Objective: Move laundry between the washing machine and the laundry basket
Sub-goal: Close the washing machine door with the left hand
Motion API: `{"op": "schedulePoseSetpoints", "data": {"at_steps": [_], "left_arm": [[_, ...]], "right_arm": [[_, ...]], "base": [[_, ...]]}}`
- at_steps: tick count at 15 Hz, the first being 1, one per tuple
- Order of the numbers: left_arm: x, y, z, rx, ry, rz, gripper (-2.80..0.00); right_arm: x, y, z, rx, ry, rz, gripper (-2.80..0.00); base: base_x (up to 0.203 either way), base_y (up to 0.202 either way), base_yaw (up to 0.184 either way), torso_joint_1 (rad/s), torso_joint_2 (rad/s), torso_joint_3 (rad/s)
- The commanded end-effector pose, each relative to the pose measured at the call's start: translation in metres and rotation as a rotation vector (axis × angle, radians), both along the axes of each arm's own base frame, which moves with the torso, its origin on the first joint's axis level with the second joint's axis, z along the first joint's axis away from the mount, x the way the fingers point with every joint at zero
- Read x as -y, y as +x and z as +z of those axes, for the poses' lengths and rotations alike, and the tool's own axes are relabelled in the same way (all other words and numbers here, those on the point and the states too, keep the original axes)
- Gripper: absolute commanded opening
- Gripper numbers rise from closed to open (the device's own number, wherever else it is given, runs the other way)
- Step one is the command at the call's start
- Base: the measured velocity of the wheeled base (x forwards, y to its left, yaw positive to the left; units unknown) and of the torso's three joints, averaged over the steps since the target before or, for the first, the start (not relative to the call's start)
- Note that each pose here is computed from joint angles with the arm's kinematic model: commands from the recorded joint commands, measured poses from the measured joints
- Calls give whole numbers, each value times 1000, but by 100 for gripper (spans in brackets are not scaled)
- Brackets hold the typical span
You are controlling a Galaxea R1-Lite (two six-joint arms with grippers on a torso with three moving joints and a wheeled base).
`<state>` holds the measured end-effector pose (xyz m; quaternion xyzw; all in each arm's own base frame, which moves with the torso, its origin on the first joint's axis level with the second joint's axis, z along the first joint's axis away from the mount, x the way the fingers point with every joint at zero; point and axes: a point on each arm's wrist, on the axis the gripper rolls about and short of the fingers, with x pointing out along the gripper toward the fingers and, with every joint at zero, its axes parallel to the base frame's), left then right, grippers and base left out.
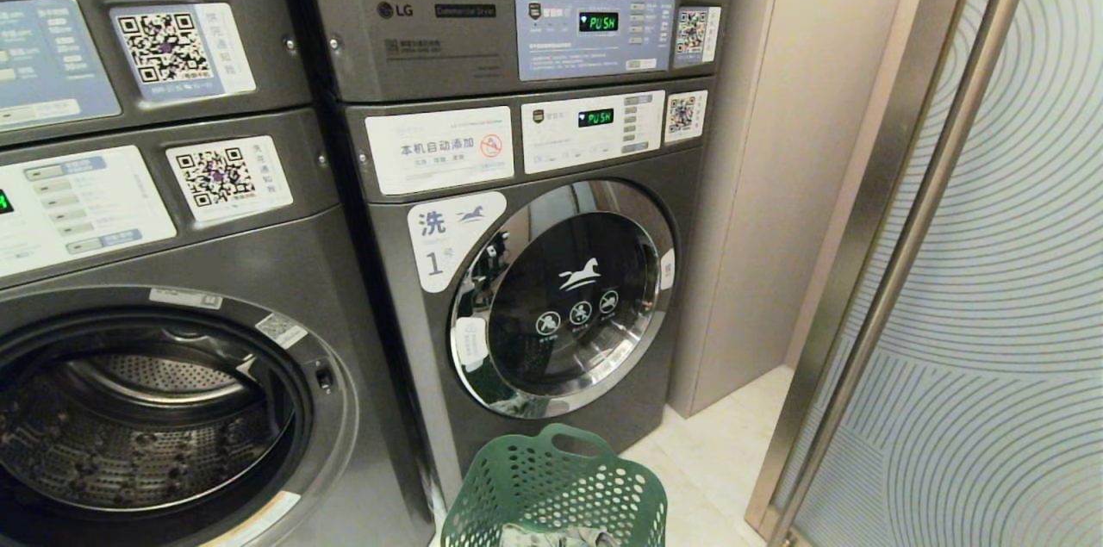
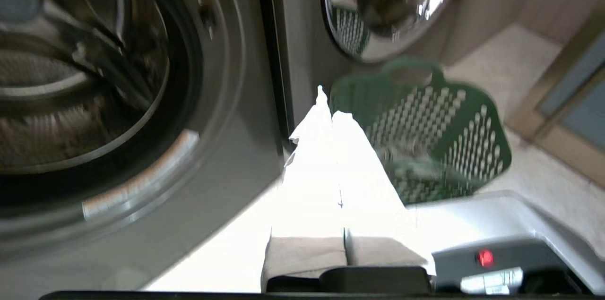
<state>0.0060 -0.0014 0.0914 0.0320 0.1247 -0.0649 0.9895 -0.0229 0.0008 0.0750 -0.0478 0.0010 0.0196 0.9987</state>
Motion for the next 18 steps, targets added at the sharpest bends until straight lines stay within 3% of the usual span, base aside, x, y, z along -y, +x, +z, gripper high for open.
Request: {"op": "schedulePoseSetpoints", "data": {"at_steps": [1,4,7,8,10,18], "left_arm": [[0,-5,-8,14,4,23,-280],[0,-10,-9,66,87,23,-280],[0,-29,-16,228,95,35,-280],[0,-31,-17,241,86,39,-280],[0,-31,-17,211,71,41,-280],[-1,-30,-18,212,33,102,-280]], "right_arm": [[0,0,0,0,-1,1,-280],[0,0,0,-1,-1,1,-280],[0,0,0,-1,-1,1,-280],[0,0,0,-1,1,1,-280],[0,0,0,-1,-1,1,-280],[0,0,0,-1,-1,1,-280]], "base": [[0,0,0,0,0,0],[0,0,0,0,0,0],[0,0,0,0,0,0],[0,0,0,0,0,0],[0,0,0,0,0,0],[0,0,0,0,0,0]]}}
